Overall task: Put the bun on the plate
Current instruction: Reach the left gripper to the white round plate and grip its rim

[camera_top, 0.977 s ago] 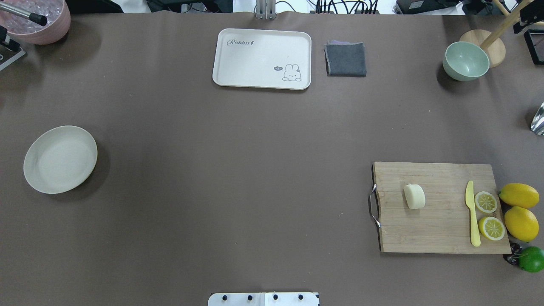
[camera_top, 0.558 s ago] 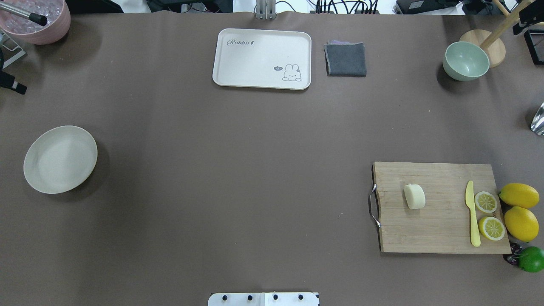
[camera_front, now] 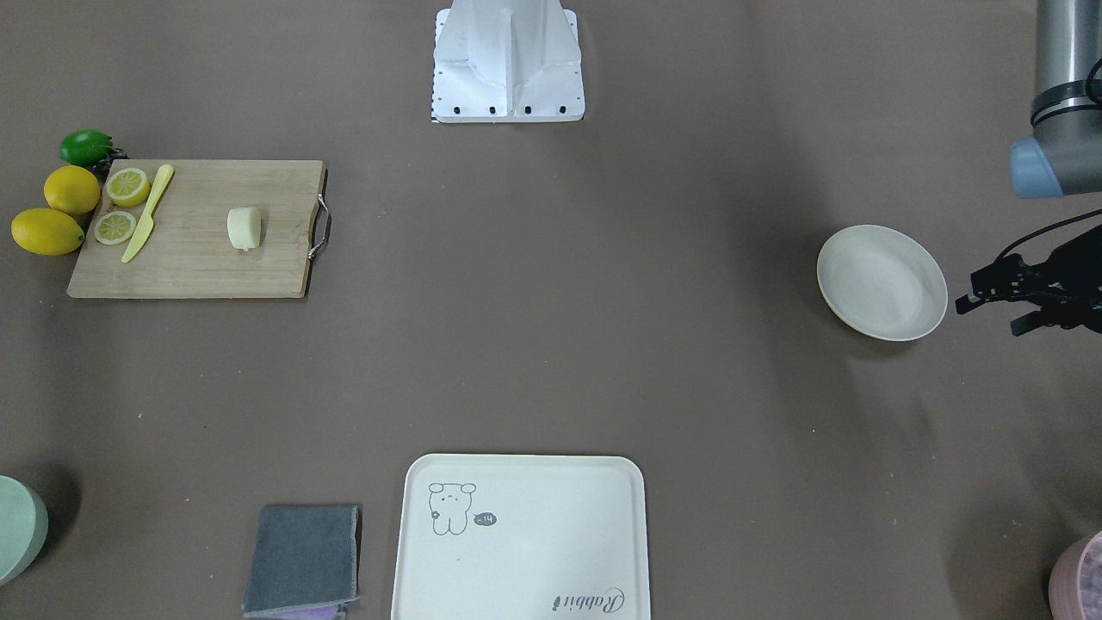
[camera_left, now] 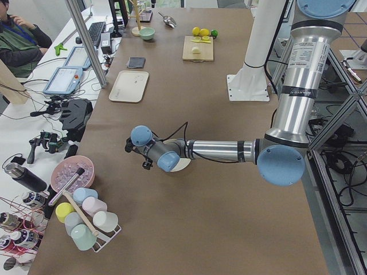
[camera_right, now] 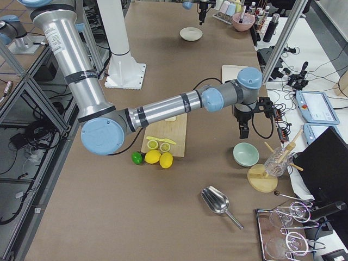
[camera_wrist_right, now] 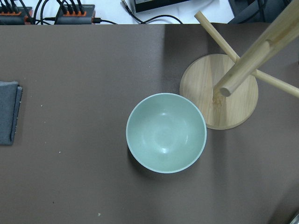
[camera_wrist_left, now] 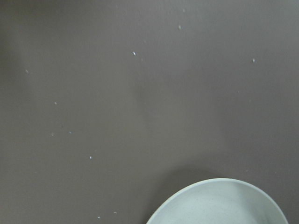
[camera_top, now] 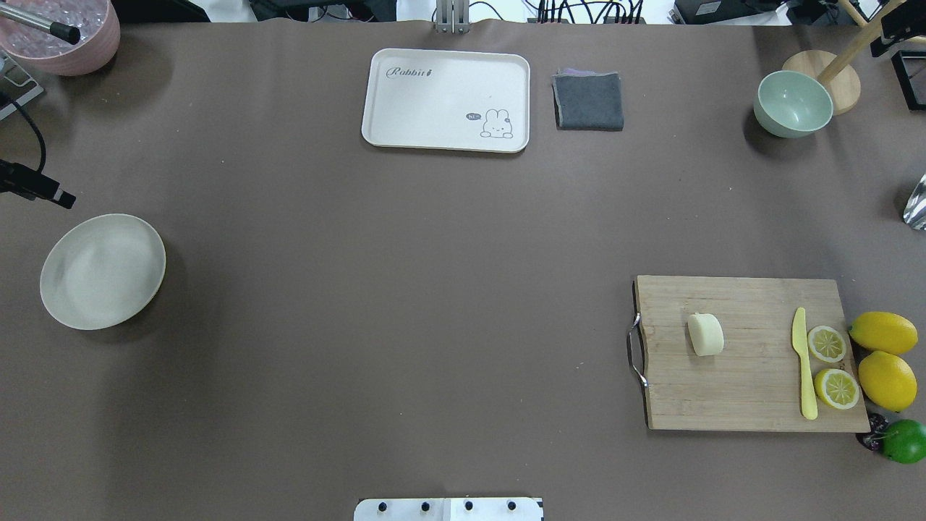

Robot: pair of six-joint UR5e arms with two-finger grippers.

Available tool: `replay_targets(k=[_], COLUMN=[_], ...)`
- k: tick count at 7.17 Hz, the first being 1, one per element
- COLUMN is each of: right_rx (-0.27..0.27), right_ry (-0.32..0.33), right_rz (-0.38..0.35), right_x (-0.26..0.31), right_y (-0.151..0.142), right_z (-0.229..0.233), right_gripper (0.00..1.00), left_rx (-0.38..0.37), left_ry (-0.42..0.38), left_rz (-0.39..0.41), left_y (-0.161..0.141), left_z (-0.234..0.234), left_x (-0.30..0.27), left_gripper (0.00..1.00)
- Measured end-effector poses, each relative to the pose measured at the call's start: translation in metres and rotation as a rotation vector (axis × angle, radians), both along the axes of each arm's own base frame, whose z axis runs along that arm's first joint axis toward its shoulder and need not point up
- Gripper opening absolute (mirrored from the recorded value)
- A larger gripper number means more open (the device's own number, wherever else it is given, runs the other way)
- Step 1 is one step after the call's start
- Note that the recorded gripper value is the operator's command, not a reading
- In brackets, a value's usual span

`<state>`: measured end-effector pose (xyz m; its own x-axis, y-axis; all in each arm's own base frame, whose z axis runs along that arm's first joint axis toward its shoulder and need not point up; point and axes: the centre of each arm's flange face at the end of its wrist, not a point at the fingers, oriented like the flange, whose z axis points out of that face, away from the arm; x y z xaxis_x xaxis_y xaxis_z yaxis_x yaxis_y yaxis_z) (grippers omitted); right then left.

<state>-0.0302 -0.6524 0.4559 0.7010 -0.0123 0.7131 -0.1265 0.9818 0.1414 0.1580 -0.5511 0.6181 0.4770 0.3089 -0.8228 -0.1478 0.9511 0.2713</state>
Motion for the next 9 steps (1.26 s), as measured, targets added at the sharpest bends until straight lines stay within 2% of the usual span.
replay_targets(k=[1, 2, 4, 7, 8, 9], right_rx=[0.002, 0.002, -0.001, -0.003, -0.001, 0.003], right_ry=[0.000, 0.000, 0.001, 0.001, 0.002, 0.005], right_rz=[-0.001, -0.001, 0.000, -0.002, -0.002, -0.001], right_x=[0.000, 0.000, 0.000, -0.001, -0.001, -0.002], right_y=[0.001, 0.002, 0.004, 0.005, 0.004, 0.003], right_z=[0.000, 0.000, 0.002, 0.004, 0.002, 0.000], right_gripper=[1.00, 1.00, 1.00, 1.00, 1.00, 1.00], left_rx=[0.006, 0.010, 0.022, 0.037, 0.038, 0.037], left_ry=[0.001, 0.002, -0.002, -0.002, -0.002, -0.002], left_rz=[0.012, 0.017, 0.027, 0.039, 0.048, 0.054], left_y=[0.006, 0.010, 0.013, 0.016, 0.018, 0.020], left_z=[0.015, 0.023, 0.025, 0.027, 0.027, 0.028], left_x=[0.005, 0.007, 0.015, 0.023, 0.028, 0.031], left_gripper=[0.87, 0.79, 0.44, 0.44, 0.36, 0.00])
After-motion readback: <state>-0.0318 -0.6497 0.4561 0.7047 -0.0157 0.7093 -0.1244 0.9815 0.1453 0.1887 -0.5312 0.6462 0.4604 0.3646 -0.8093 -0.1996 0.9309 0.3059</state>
